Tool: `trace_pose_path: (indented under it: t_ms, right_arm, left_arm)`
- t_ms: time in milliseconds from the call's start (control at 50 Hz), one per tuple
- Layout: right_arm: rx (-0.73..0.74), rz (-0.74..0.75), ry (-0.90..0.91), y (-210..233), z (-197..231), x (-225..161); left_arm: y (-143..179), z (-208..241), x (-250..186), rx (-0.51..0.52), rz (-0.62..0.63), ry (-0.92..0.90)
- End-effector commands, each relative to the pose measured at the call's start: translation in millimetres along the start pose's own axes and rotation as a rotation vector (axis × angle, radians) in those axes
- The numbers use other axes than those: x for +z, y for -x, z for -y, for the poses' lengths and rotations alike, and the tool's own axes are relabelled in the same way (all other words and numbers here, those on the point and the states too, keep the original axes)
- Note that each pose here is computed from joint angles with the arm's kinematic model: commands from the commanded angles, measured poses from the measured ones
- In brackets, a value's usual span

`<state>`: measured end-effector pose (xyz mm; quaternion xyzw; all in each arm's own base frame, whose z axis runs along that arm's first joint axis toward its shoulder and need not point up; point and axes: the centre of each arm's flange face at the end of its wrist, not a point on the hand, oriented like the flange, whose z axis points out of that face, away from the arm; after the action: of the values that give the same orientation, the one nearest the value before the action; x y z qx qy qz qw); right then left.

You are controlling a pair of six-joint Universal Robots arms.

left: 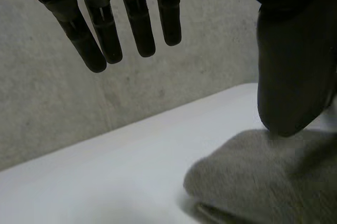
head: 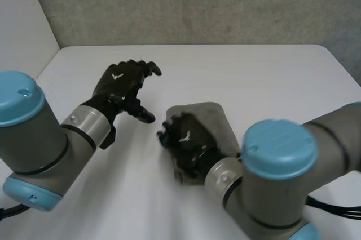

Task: Fold the towel.

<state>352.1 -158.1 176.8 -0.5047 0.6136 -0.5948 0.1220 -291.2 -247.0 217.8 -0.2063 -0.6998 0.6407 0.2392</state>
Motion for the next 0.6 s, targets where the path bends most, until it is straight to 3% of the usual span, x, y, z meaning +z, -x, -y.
trace_pose_path:
  t_ms: [20,160,360,500,600]
  right_arm:
    - [0.19,-0.215,-0.008,-78.2,-0.9,-16.2]
    - [0.238,-0.285,0.062,-106.5,-20.0,-20.0]
    - [0.29,-0.219,0.209,-90.5,-70.1,8.7]
    - [0.299,-0.195,0.241,-89.3,-73.2,14.2]
    - [0.312,-0.223,0.173,-108.2,-39.0,11.2]
  left_arm:
    - [-14.0,-19.7,6.6,-0.001,-0.045,0.048]
    - [-36.1,-41.0,11.0,-0.005,-0.106,0.095]
    - [-57.1,-96.3,5.9,0.007,-0.154,0.243]
    - [-55.6,-87.0,9.4,0.006,-0.151,0.219]
    - [-55.4,-51.4,9.3,0.012,-0.151,0.128]
